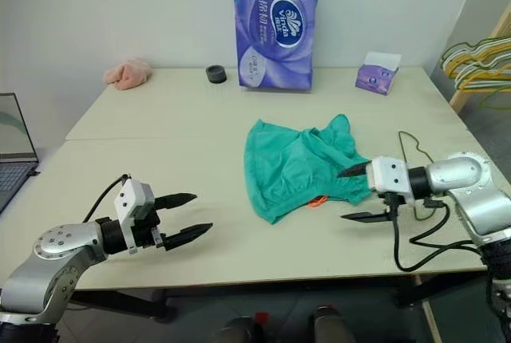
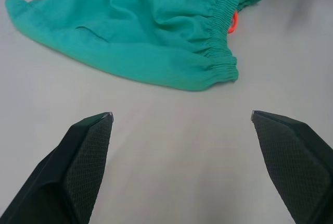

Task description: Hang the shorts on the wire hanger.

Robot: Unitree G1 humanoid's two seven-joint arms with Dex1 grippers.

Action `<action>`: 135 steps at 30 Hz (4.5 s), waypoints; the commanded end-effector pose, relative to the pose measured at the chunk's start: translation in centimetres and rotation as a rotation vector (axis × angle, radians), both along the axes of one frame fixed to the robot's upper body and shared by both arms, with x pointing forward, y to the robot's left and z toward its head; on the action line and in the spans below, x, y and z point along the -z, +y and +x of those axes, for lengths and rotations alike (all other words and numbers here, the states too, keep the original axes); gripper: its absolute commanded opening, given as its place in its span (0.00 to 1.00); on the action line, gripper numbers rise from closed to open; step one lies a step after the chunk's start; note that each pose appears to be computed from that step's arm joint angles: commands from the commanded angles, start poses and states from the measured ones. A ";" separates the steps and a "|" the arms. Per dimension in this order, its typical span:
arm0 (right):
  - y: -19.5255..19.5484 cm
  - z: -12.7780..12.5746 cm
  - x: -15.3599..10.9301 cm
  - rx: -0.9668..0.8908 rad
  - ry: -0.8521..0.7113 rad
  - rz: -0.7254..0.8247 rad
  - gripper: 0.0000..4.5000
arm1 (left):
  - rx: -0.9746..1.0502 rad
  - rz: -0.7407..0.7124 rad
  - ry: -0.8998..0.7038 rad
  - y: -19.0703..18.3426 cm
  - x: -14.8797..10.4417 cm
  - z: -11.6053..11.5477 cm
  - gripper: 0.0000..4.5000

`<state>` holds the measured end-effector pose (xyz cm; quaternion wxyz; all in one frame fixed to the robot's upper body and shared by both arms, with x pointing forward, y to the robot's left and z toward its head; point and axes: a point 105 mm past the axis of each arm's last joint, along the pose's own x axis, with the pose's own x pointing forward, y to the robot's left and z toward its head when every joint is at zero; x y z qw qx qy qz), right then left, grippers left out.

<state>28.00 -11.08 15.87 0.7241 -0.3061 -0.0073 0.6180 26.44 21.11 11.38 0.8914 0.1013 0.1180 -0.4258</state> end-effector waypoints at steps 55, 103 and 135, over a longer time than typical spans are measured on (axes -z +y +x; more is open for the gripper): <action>2.3 -4.0 4.8 -0.144 -0.015 -0.341 0.00 | 0.217 0.181 -0.109 -1.6 -0.4 1.2 1.00; -0.9 -6.1 -0.3 -0.078 0.063 -0.261 0.00 | 0.462 0.728 -0.605 -5.1 3.5 9.4 0.01; 3.1 11.4 -32.3 0.484 -1.451 0.118 0.00 | -0.439 0.990 -1.505 -2.8 -35.7 14.4 0.01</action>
